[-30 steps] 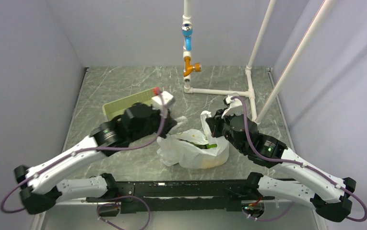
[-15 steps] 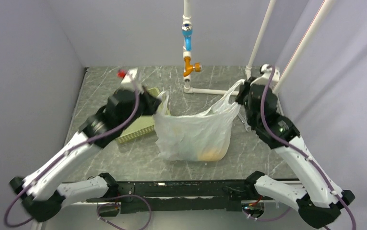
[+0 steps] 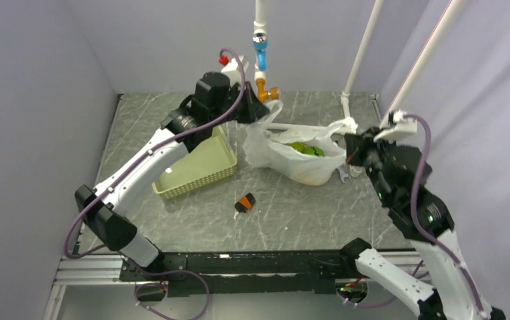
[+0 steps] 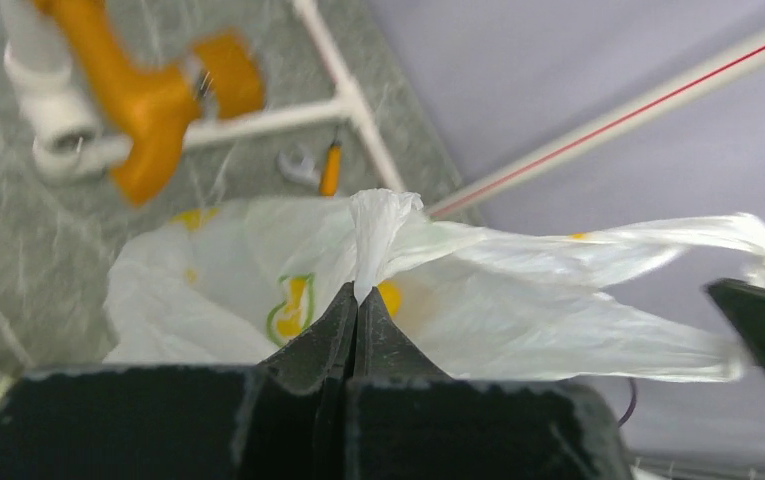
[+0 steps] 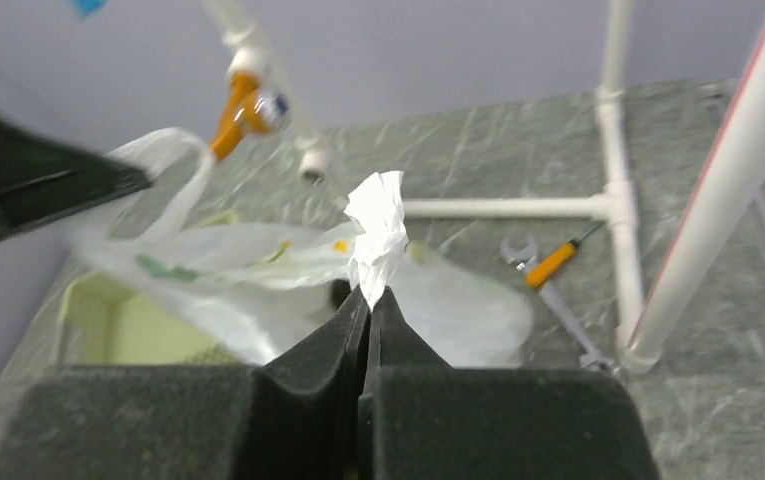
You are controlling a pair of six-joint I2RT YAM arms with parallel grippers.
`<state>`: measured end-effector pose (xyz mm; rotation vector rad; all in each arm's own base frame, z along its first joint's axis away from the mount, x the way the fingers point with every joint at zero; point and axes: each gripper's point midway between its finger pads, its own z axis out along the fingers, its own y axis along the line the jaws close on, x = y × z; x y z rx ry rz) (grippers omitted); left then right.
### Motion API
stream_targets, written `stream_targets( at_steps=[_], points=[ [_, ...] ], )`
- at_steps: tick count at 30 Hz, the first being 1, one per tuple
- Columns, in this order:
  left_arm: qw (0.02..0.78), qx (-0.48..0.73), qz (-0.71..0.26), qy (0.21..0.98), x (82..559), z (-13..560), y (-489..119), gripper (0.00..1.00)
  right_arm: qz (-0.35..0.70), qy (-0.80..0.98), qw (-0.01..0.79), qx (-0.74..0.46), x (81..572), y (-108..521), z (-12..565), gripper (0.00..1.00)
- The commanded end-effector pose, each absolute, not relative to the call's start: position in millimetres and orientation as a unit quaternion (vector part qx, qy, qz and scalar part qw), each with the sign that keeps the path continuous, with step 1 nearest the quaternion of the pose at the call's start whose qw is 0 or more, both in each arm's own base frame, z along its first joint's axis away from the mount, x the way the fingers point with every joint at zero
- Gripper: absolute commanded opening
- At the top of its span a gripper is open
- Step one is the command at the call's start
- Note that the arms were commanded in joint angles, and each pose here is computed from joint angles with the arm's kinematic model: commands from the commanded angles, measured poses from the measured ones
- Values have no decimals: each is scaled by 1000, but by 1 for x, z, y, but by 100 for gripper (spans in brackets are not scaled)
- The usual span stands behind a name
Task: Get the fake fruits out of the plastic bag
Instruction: Adjust the plastic bag at the center of the board.
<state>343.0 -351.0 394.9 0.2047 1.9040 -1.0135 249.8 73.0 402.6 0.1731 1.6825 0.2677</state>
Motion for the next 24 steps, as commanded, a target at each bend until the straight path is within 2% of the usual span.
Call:
stream_targets(
  at_steps=[1, 6, 9, 12, 17, 21, 24],
  points=[
    [434, 101, -406, 797, 328, 342, -334, 0, 237, 762, 602, -23, 207, 114, 359, 1],
    [401, 88, -355, 840, 317, 273, -300, 0, 364, 800, 472, -72, 166, 163, 283, 3],
    [399, 94, -351, 842, 305, 256, -289, 0, 405, 815, 406, -80, 150, 179, 246, 12],
    [406, 98, -356, 836, 294, 258, -282, 1, 399, 823, 397, -78, 145, 175, 238, 20],
    [426, 101, -363, 822, 277, 268, -268, 23, 353, 800, 475, -101, 149, 153, 280, 42],
    [441, 94, -369, 813, 268, 274, -259, 51, 368, 768, 500, -157, 148, 163, 308, 72],
    [442, 97, -379, 807, 262, 276, -258, 60, 382, 752, 505, -183, 150, 173, 320, 91]
  ],
)
